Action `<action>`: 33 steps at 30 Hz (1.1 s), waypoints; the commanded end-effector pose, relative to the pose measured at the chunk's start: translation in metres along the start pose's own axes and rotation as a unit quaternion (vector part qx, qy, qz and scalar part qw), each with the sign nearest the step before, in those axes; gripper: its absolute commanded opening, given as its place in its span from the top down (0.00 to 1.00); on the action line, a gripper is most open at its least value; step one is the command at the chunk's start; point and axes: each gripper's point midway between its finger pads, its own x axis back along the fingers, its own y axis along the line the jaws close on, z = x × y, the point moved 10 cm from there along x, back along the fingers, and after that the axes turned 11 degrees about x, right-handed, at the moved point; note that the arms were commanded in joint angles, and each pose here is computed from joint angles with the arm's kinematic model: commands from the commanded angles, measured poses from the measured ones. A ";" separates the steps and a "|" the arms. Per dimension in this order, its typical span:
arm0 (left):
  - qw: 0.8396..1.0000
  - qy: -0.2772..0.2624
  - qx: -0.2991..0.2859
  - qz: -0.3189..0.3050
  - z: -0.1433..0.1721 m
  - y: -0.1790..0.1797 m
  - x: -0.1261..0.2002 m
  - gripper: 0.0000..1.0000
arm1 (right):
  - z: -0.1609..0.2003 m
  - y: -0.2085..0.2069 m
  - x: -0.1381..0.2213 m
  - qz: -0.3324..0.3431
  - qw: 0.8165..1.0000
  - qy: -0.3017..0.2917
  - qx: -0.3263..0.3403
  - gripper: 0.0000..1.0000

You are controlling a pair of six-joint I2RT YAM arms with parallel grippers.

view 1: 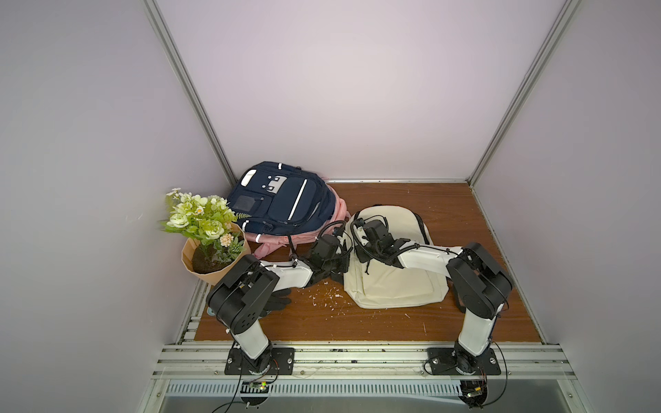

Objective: Zip up the backpack
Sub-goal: Zip the zipper on the backpack.

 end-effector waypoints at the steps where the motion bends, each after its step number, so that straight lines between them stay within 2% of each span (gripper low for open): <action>1: 1.000 -0.005 -0.014 0.024 0.001 -0.007 0.005 1.00 | -0.034 -0.008 0.022 0.028 0.998 -0.053 -0.018 1.00; 21: 0.999 -0.009 -0.030 0.040 0.006 -0.014 0.013 1.00 | -0.114 -0.072 0.021 0.105 0.981 -0.124 -0.109 1.00; 28: 0.999 -0.017 -0.032 0.021 0.002 -0.013 0.013 1.00 | -0.116 -0.062 0.034 0.064 0.983 -0.128 -0.113 1.00; 30: 0.999 -0.025 -0.030 0.020 -0.005 -0.012 0.016 0.92 | -0.111 -0.055 0.042 0.054 0.983 -0.131 -0.115 1.00; 33: 0.998 -0.049 -0.027 0.029 -0.021 -0.011 0.025 0.58 | -0.105 -0.048 0.059 0.040 0.982 -0.143 -0.119 1.00</action>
